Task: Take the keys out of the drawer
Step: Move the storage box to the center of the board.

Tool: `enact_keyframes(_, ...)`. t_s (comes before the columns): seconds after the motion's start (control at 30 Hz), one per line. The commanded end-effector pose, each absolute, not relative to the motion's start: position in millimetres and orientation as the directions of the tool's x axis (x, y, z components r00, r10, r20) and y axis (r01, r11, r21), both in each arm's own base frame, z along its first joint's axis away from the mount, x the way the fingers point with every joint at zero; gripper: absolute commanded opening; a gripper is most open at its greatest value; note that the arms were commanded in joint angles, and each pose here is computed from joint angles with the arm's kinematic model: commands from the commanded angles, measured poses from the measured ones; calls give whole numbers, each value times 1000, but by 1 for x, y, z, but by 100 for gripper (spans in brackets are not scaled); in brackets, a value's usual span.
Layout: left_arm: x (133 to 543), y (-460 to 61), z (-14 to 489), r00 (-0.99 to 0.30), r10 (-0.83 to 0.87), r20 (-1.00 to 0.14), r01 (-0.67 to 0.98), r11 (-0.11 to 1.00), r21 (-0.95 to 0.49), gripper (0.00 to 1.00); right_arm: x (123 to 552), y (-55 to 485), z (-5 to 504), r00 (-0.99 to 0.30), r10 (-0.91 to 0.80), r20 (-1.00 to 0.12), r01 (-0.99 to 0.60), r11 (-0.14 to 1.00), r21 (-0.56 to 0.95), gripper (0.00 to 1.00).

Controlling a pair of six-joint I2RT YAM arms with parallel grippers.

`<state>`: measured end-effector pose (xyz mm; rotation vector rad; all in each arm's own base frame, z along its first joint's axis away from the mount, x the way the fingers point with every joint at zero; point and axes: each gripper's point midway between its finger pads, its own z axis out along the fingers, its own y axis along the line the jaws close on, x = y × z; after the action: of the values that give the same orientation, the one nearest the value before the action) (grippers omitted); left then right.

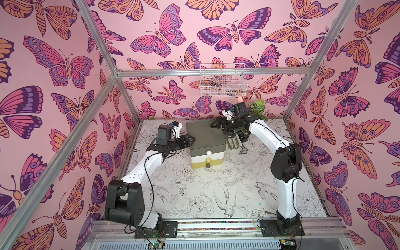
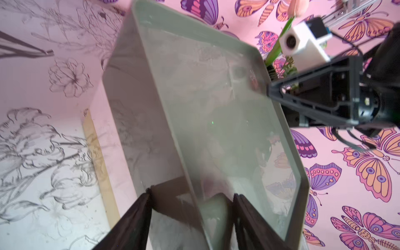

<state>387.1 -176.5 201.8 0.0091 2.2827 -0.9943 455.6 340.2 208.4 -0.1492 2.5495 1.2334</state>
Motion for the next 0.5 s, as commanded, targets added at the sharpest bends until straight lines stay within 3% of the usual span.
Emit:
enact_keyframes(0.0,290,-236,140,-978,-2,-208,163,610,-775,63,440,377,231,-933,-63,-355,-339,486,805,99)
enact_keyframes(0.47,266,-257,141,-980,48,-196,183,613,-769,64,430,379,228,-939,-98,-329,-336,457,824,99)
